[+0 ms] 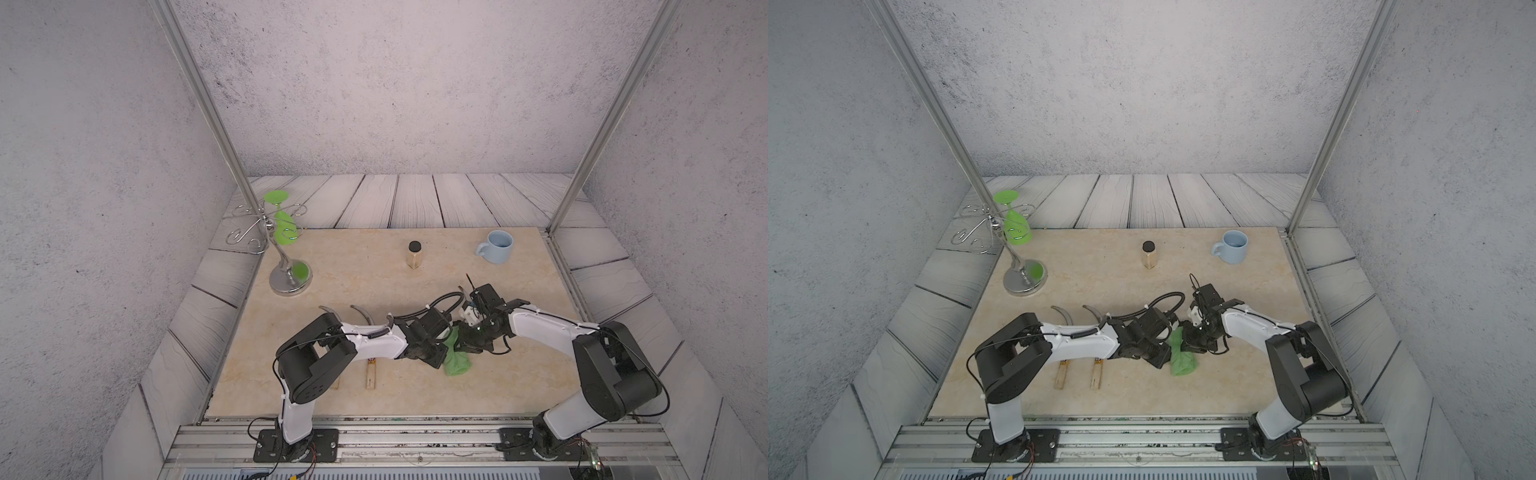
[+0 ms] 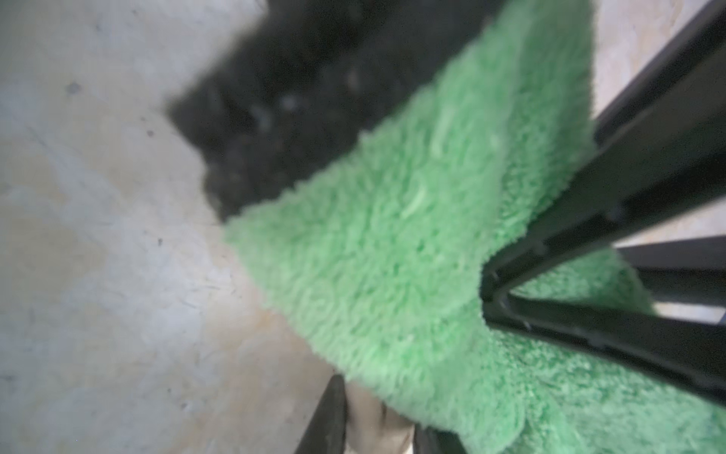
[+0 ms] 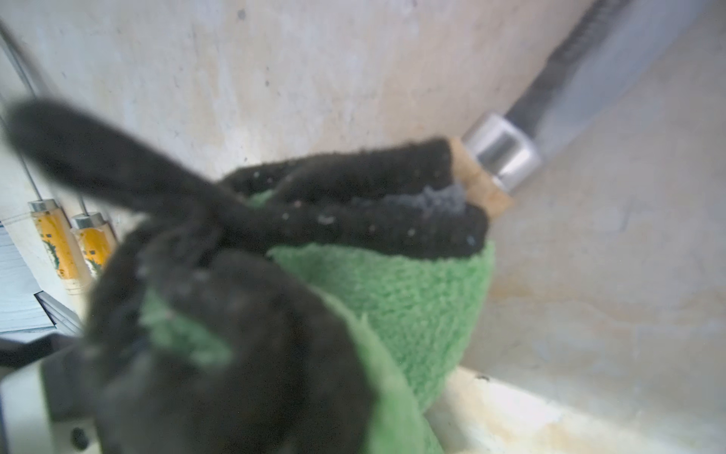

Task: Wipe small sickles with rags
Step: Wipe the small sickle.

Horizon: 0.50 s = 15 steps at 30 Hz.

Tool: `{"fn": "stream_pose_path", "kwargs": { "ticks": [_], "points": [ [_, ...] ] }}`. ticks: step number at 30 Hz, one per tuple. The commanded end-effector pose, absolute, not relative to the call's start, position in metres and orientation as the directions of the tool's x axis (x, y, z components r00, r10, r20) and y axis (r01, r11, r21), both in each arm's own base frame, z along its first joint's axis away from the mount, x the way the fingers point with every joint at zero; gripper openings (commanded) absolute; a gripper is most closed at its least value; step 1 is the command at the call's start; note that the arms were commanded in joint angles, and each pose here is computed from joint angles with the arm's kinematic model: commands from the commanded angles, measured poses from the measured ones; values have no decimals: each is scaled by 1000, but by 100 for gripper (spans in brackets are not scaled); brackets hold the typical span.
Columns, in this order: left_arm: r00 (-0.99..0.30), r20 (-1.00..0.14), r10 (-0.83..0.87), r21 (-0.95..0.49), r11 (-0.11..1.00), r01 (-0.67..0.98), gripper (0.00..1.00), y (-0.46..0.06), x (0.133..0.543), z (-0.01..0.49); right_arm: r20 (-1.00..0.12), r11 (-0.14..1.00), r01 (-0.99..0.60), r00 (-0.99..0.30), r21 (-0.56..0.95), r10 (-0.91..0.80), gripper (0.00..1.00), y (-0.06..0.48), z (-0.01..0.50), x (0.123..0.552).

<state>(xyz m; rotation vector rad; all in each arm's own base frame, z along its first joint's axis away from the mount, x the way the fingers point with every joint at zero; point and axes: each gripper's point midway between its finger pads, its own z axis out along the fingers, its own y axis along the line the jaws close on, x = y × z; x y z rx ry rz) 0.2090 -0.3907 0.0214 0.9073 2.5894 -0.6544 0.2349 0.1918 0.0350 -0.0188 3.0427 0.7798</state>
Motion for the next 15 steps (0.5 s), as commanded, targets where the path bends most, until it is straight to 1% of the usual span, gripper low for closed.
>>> {"fn": "stream_pose_path", "kwargs": {
  "ticks": [1, 7, 11, 15],
  "points": [
    [-754, -375, 540, -342, 675, 654, 0, -390, 193, 6, 9, 901, 10, -1000, 434, 7, 7, 188, 23, 249],
    [-755, -375, 538, -342, 676, 652, 0, -388, 192, 7, -21, 919, 31, -999, 394, 42, 7, 176, 29, 285],
    [-756, -375, 536, -343, 678, 650, 0, -387, 191, 7, -37, 912, 47, -997, 408, 68, 7, 171, 35, 307],
    [-757, -373, 536, -347, 676, 650, 0, -387, 190, 7, -51, 908, 46, -996, 417, 74, 7, 172, 41, 320]
  ]
}}
